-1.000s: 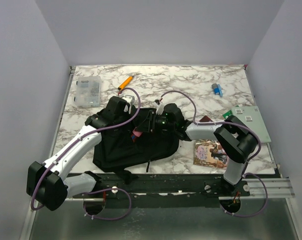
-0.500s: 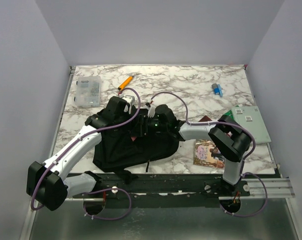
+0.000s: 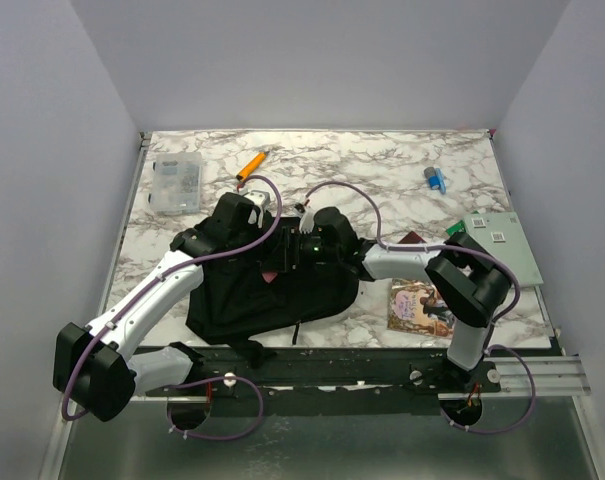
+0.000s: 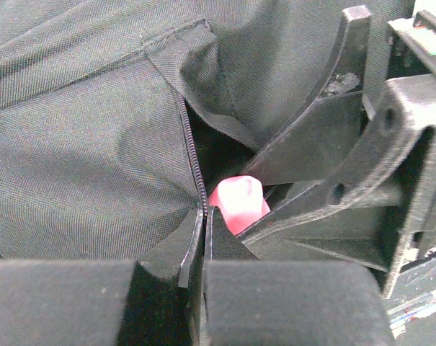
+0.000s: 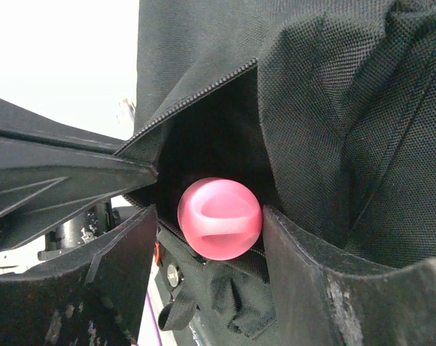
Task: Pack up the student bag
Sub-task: Place the stationery in the student bag.
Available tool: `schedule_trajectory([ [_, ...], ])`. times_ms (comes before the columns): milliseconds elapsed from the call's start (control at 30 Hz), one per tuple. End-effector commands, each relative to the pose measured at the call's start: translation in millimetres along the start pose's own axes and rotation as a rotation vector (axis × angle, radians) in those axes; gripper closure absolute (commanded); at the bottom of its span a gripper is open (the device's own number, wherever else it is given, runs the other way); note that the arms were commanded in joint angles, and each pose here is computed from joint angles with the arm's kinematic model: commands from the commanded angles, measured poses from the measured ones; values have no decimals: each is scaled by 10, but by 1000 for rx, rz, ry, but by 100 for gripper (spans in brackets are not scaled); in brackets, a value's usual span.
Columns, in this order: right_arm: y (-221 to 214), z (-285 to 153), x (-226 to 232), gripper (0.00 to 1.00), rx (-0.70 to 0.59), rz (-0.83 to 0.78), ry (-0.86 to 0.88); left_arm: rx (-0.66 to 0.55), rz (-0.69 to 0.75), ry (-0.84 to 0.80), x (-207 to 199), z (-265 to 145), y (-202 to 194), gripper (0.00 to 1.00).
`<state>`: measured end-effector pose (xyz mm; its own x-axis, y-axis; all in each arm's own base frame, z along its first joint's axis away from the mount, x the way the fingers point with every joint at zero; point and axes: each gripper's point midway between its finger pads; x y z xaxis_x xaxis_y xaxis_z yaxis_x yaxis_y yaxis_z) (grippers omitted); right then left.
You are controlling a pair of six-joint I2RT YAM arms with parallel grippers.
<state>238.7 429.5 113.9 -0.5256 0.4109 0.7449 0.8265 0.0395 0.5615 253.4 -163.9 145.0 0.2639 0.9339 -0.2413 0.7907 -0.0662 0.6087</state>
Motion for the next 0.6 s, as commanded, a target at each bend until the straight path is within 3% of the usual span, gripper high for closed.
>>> schedule_trajectory([
  [0,-169,143,18,38,72,-2,13,-72,13,-51,-124,-74,202,100],
  [167,-195,97,-134,34,101,-42,-68,-72,14,-47,-115,-75,198,100],
  [333,109,-107,-119,18,16,-78,-96,-69,13,-62,-144,-78,201,100],
  [500,-7,-50,-9,19,37,-40,-22,-50,15,-66,-158,-41,187,100],
  [567,-57,-33,-99,30,50,-29,-55,-58,12,-55,-134,-47,187,100],
])
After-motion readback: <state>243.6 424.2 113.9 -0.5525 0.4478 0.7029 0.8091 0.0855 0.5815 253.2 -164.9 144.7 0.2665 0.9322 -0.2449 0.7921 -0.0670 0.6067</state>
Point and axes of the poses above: each gripper's point midway between its finger pads, its own z axis out along the fingers, its own x axis along the line the jaws close on, y = z × x, and after that the axes turned 6 degrees about -z, right-handed
